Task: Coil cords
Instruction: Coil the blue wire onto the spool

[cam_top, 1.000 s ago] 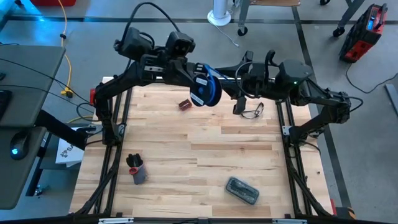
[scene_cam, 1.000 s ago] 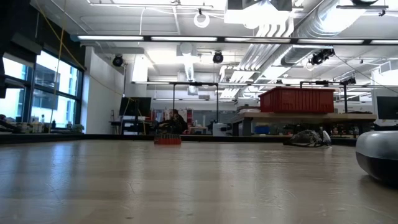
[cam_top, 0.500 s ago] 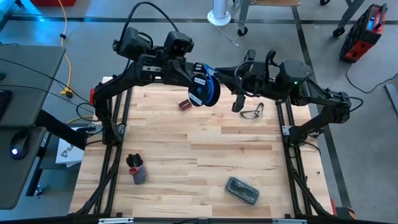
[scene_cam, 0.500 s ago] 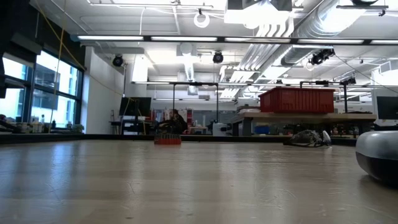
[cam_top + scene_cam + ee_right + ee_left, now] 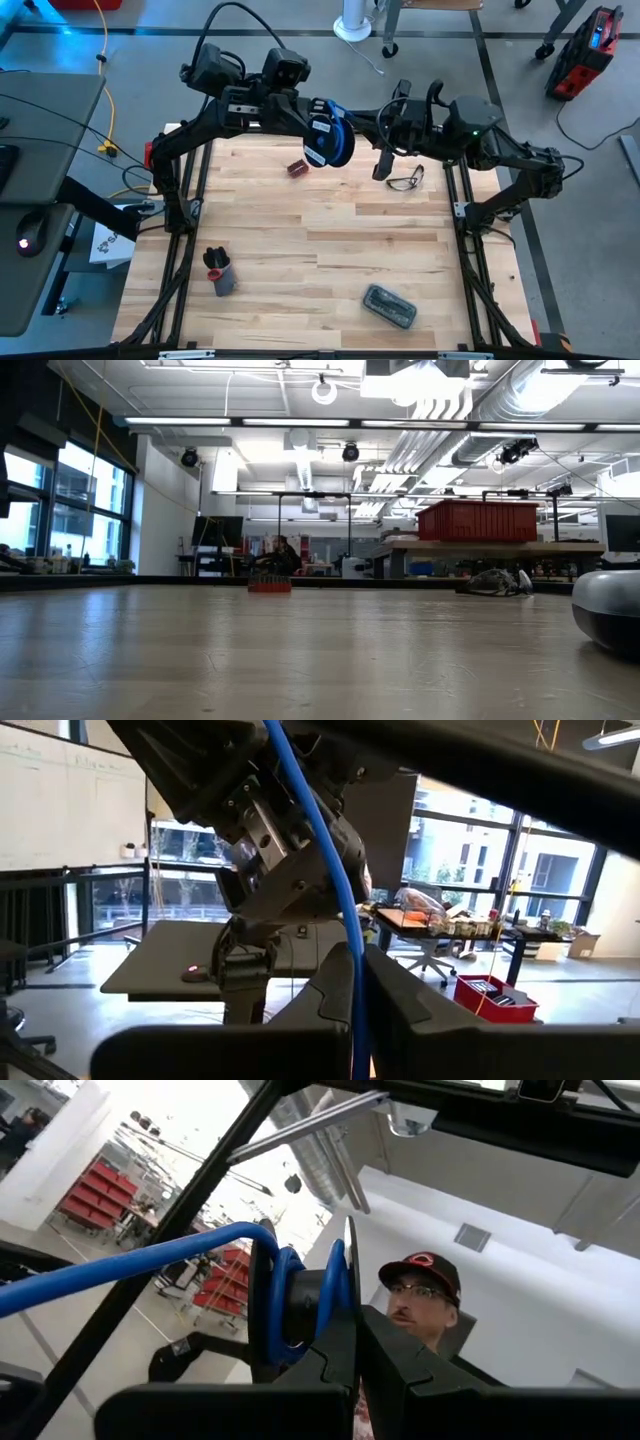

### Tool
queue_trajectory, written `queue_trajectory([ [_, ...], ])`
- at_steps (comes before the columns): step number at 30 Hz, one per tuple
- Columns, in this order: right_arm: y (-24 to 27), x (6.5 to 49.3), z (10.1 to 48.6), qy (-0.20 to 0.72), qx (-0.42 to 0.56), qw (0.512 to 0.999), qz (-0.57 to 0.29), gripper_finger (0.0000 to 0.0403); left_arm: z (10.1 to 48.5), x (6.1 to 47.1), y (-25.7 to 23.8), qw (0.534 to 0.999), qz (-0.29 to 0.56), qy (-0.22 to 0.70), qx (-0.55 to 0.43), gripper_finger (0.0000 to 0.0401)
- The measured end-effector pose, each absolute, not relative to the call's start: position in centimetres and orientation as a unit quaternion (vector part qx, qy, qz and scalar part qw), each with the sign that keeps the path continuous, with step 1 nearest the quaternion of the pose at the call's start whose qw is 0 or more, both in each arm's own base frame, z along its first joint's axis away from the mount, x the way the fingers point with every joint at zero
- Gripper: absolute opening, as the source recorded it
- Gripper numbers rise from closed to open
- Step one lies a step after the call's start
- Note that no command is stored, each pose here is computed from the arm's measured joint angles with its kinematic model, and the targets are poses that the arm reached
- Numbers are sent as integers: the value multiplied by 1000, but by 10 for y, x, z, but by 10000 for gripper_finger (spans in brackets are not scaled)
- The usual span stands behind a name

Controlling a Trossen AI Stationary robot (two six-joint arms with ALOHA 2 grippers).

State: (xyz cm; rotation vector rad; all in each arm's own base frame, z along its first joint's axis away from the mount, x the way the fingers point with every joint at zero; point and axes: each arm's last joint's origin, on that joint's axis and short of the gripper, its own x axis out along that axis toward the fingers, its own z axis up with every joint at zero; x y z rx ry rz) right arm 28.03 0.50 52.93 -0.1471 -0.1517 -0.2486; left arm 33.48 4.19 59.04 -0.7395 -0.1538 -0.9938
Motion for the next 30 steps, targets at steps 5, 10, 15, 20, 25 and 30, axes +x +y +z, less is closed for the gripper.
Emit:
queue_trajectory([
  [5, 6, 281, 530, -83, -42, 991, -95, 2, 591, 335, 44, 819, -458, -84, -335, 0],
  [10, 13, 280, 531, -89, -30, 993, -73, 1, 592, 334, 53, 833, -430, -118, -328, 0],
  [15, 24, 280, 535, -116, -23, 991, -54, 1, 590, 337, 55, 839, -416, -135, -323, 0],
  [20, 30, 292, 533, -133, -16, 989, -58, 1, 591, 338, 57, 852, -384, -175, -311, 0],
  [25, 29, 308, 525, -134, 24, 989, -57, 0, 592, 339, 57, 854, -375, -185, -311, 0],
  [30, 33, 318, 518, -129, 46, 990, -21, 0, 592, 338, 59, 857, -365, -197, -306, 0],
])
